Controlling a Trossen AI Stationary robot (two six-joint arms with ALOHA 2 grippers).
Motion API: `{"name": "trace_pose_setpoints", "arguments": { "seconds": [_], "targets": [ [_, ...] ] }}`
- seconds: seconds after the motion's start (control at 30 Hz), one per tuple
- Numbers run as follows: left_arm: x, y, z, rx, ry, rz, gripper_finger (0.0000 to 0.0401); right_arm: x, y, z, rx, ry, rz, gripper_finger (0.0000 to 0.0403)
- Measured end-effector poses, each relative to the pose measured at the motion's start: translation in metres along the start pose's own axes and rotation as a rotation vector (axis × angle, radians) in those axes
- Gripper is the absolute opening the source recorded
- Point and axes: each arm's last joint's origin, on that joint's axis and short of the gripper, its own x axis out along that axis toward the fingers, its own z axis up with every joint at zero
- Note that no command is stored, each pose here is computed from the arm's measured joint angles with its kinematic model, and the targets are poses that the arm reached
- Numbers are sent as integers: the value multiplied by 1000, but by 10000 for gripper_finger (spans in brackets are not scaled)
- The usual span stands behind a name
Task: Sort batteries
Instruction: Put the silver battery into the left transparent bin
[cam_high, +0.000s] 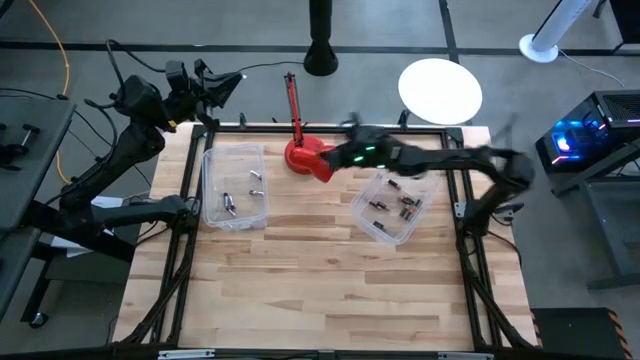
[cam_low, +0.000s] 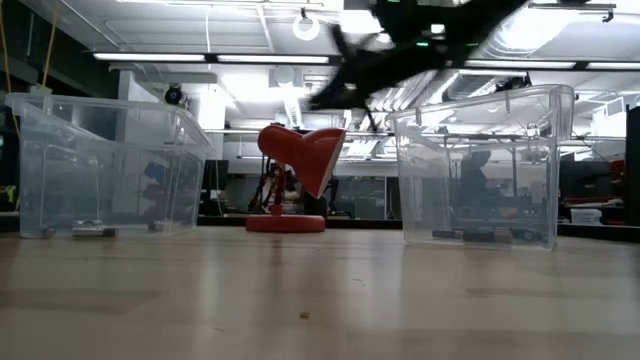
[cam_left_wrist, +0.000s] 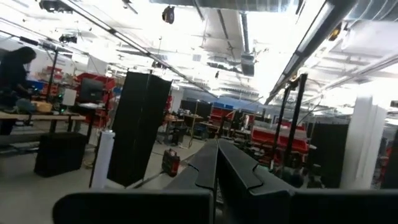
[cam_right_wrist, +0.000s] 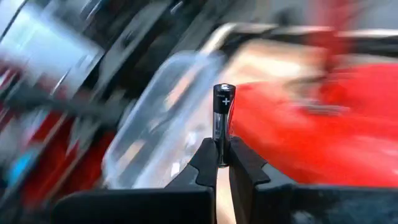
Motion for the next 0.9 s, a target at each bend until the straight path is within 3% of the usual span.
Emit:
{"name": "trace_pose_setpoints", "arguments": {
  "seconds": [0.17,0.33,0.43,0.5,0.63,0.77,0.9],
  "targets": [
    [-6,-8,10,-3,-46,-101,0,74,44,10,-201,49,207,0],
    [-24,-25,26,9,-93,-246,0,130,73,25,-284,119,358,0],
    [-40,-36,36,14,-111,-312,0,149,88,30,-309,155,367,0],
    [-50,-43,41,32,-131,-337,0,158,101,29,-391,177,398,0],
    [-66,-53,50,56,-170,-356,0,171,111,11,-472,282,350,1],
    [-75,-57,51,52,-160,-354,0,178,100,-9,-358,310,259,27],
    [-79,-58,46,31,-94,-341,0,174,102,-9,-303,348,270,90]
  ]
}}
